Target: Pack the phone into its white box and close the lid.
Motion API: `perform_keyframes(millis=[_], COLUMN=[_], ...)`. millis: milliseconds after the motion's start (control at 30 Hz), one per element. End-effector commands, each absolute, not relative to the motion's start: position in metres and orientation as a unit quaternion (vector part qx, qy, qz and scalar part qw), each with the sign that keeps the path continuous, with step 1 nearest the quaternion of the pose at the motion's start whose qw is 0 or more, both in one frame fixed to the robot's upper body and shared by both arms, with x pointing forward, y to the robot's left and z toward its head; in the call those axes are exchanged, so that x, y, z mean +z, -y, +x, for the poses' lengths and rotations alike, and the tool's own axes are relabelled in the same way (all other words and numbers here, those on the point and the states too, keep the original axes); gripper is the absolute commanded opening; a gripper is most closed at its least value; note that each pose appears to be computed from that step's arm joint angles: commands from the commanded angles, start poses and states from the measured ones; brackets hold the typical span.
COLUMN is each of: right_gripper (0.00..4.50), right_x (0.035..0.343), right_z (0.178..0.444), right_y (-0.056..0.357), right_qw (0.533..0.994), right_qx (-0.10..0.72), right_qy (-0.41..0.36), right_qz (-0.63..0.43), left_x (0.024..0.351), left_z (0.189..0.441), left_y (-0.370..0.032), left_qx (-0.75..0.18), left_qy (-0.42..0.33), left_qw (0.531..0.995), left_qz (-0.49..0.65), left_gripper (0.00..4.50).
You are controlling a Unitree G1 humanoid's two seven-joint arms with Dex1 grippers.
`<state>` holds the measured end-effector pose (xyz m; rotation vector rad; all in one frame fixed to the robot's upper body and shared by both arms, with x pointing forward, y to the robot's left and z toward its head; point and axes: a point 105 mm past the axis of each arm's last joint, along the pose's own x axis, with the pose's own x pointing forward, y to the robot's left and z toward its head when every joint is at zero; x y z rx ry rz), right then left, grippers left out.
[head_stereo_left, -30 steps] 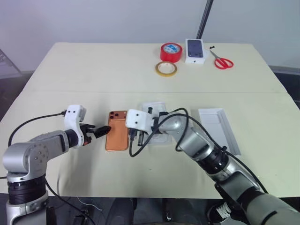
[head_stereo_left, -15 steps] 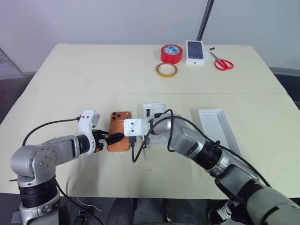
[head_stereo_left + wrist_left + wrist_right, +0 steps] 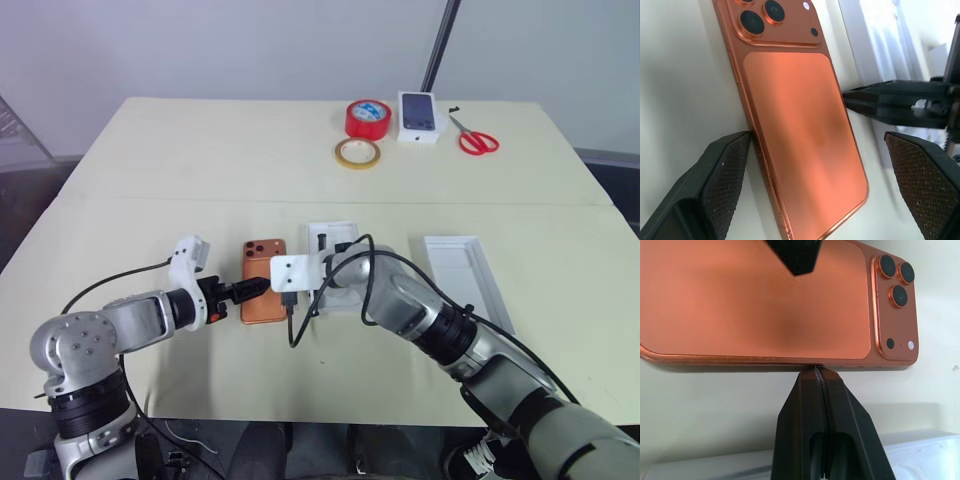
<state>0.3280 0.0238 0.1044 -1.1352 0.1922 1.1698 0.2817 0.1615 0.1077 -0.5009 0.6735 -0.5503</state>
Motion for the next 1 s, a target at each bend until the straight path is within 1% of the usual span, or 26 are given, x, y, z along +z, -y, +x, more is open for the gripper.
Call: perform_keyframes(millis=[33,300,467,600,633,700,767,800,867,1000], right_gripper=[0.0,0.0,0.0,0.0,0.0,0.0,0.0,0.0,0.0,0.0], right_x=[0.112,0.111,0.111,0.112,0.112,0.112,0.112,0.113,0.113,0.114], right_z=[0.316,0.316,0.316,0.317,0.317,0.318,0.318,0.317,0.318,0.318], right_y=[-0.043,-0.043,-0.042,-0.041,-0.041,-0.042,-0.042,-0.042,-0.041,-0.041], right_qw=[0.675,0.679,0.682,0.684,0.684,0.684,0.684,0.684,0.684,0.684], right_qx=[0.545,0.544,0.541,0.538,0.538,0.538,0.538,0.538,0.537,0.537], right_qy=[-0.054,-0.056,-0.057,-0.056,-0.056,-0.056,-0.056,-0.055,-0.055,-0.053], right_qz=[-0.495,-0.49,-0.489,-0.49,-0.49,-0.49,-0.49,-0.49,-0.49,-0.491], left_x=[0.114,0.118,0.117,0.115,0.114,0.113,0.111,0.11,0.109,0.11], left_z=[0.273,0.274,0.281,0.286,0.286,0.284,0.283,0.283,0.283,0.282], left_y=[-0.131,-0.126,-0.141,-0.159,-0.16,-0.16,-0.159,-0.16,-0.162,-0.167], left_qx=[-0.343,-0.346,-0.305,-0.263,-0.259,-0.257,-0.254,-0.25,-0.24,-0.225], left_qy=[-0.329,-0.329,-0.325,-0.311,-0.311,-0.312,-0.312,-0.311,-0.31,-0.305], left_qw=[0.839,0.836,0.851,0.857,0.856,0.854,0.851,0.85,0.85,0.845], left_qz=[-0.266,-0.27,-0.277,-0.314,-0.321,-0.327,-0.337,-0.343,-0.353,-0.376], left_gripper=[4.46,4.46,4.46,4.46,4.23,3.61,2.67,2.03,1.13,1.13])
